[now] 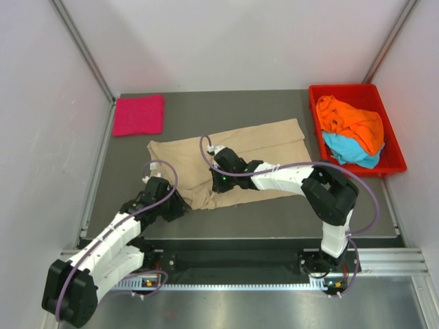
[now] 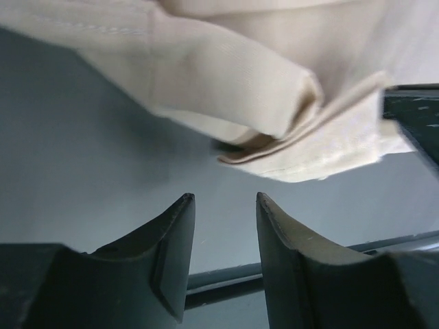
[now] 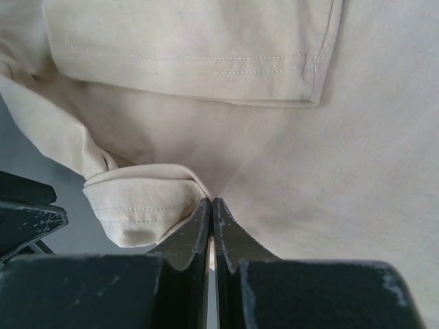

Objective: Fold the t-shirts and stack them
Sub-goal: Fold the tshirt

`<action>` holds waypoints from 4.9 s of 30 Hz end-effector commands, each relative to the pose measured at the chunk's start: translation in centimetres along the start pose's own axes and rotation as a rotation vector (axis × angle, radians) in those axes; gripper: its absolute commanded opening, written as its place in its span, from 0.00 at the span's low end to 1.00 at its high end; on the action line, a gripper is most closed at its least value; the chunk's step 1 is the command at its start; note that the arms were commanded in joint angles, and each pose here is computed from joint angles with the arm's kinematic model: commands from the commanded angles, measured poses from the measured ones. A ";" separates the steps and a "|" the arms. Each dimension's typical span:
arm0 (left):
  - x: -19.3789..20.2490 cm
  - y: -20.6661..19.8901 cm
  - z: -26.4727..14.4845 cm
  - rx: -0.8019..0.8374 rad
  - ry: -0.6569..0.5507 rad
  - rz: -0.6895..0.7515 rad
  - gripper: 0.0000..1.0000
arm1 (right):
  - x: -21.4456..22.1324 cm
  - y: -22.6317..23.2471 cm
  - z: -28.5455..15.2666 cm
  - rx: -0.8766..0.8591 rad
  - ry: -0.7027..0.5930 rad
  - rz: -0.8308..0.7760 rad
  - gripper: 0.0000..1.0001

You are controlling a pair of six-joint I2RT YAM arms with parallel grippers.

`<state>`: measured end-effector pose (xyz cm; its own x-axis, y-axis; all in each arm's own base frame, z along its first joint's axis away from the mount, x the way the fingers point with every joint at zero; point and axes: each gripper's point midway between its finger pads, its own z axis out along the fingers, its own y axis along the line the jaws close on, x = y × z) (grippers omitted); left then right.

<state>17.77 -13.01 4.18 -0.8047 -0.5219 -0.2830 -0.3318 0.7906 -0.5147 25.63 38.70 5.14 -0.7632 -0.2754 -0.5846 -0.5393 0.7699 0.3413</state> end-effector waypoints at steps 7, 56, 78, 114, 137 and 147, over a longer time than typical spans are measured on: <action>-1.1 -1.2 1.3 0.090 -0.067 0.106 0.47 | -1.7 1.0 0.1 -0.046 -0.030 0.031 0.00; -1.3 -2.9 1.1 0.204 -0.091 0.254 0.52 | 1.4 -3.5 0.8 0.024 0.060 0.185 0.00; -3.9 -4.8 2.0 0.204 -0.164 0.226 0.39 | 1.0 -3.3 0.8 0.005 0.045 0.173 0.00; -7.3 -6.3 2.4 0.192 -0.285 0.189 0.37 | 1.3 -3.2 1.0 -0.011 0.045 0.172 0.00; -11.2 -6.6 -0.7 0.014 -0.364 0.267 0.08 | -1.8 -2.4 -2.1 0.049 -0.033 0.074 0.00; -10.6 -9.6 1.2 0.150 -0.181 0.324 0.43 | 2.1 -5.0 -2.4 0.133 0.021 0.161 0.00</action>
<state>28.78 -13.74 9.50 -0.7466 -0.3399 -0.5718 -0.0879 0.9025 -0.4217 25.43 33.25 2.16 -0.8546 -0.2019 -0.4784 -0.3827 0.8676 0.3176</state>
